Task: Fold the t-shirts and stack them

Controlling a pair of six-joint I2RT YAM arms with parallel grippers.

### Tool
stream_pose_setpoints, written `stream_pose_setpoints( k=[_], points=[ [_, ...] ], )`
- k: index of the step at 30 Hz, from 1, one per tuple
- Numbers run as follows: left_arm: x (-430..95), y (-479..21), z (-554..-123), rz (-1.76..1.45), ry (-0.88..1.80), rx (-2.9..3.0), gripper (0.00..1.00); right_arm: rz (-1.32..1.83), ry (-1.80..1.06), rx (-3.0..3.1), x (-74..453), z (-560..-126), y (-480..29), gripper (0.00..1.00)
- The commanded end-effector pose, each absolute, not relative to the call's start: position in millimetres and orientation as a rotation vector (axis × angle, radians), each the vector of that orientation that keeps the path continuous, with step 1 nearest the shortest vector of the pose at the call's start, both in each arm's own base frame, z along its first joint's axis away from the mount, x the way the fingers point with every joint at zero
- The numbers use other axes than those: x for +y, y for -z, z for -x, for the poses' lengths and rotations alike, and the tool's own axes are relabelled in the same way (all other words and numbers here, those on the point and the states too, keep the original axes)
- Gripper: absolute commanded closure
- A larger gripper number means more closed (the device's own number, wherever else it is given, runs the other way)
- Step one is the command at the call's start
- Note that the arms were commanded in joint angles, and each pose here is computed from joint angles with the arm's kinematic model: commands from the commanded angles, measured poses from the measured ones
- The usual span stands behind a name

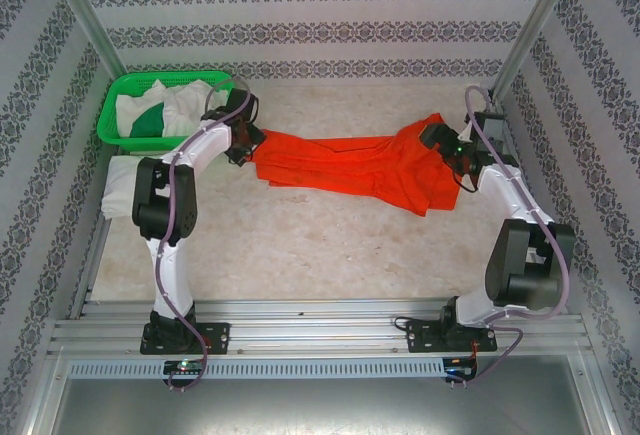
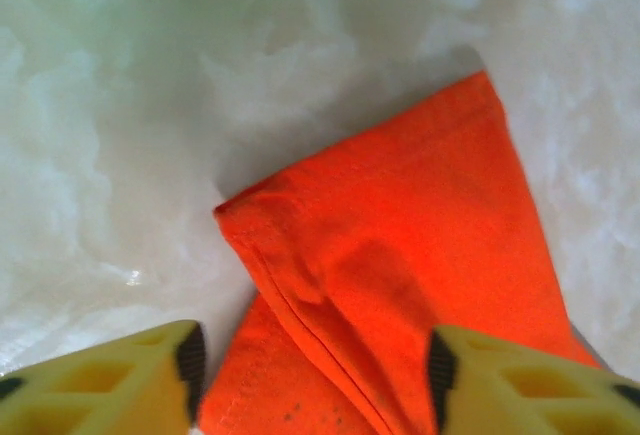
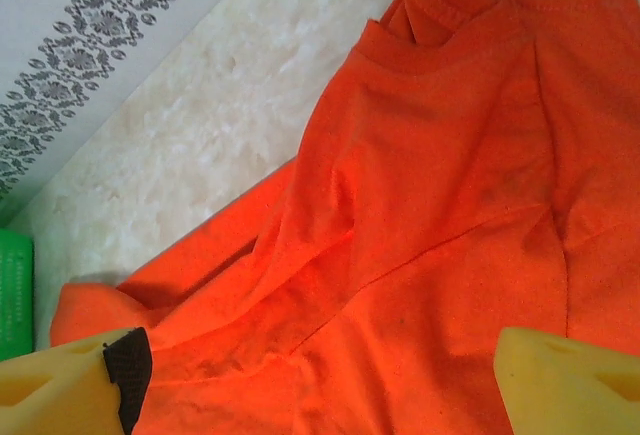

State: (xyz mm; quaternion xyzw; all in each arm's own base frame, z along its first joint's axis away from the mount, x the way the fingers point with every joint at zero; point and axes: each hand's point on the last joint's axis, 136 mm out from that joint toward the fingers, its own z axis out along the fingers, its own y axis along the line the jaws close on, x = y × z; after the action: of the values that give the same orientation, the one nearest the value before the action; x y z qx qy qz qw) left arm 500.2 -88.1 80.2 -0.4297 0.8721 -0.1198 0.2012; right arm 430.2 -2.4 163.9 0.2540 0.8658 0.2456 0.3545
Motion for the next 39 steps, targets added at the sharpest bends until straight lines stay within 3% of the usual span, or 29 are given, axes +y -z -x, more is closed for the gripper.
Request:
stream_pose_setpoints(
  k=[1,16,24,30,34,39],
  points=[
    [-74,-68,-514,1.362,0.330,2.299,0.45,-0.637,-0.671,2.251,6,-425,-164,0.11],
    [-64,-24,-521,1.488,0.324,2.309,0.56,-0.612,-0.760,2.271,19,-420,-160,0.10],
    [-59,-57,-515,1.399,0.255,2.242,0.49,-0.607,-0.749,2.268,18,-419,-163,0.10],
    [-69,-73,-519,1.291,0.249,2.169,0.49,-0.607,-0.749,2.276,21,-420,-158,0.10],
    [-77,-77,-520,1.268,0.250,2.157,0.46,-0.576,-0.805,2.349,40,-426,-141,0.23],
    [-82,-79,-520,1.227,0.255,2.169,0.34,-0.381,-0.807,2.620,104,-421,-98,0.28]
  ],
)
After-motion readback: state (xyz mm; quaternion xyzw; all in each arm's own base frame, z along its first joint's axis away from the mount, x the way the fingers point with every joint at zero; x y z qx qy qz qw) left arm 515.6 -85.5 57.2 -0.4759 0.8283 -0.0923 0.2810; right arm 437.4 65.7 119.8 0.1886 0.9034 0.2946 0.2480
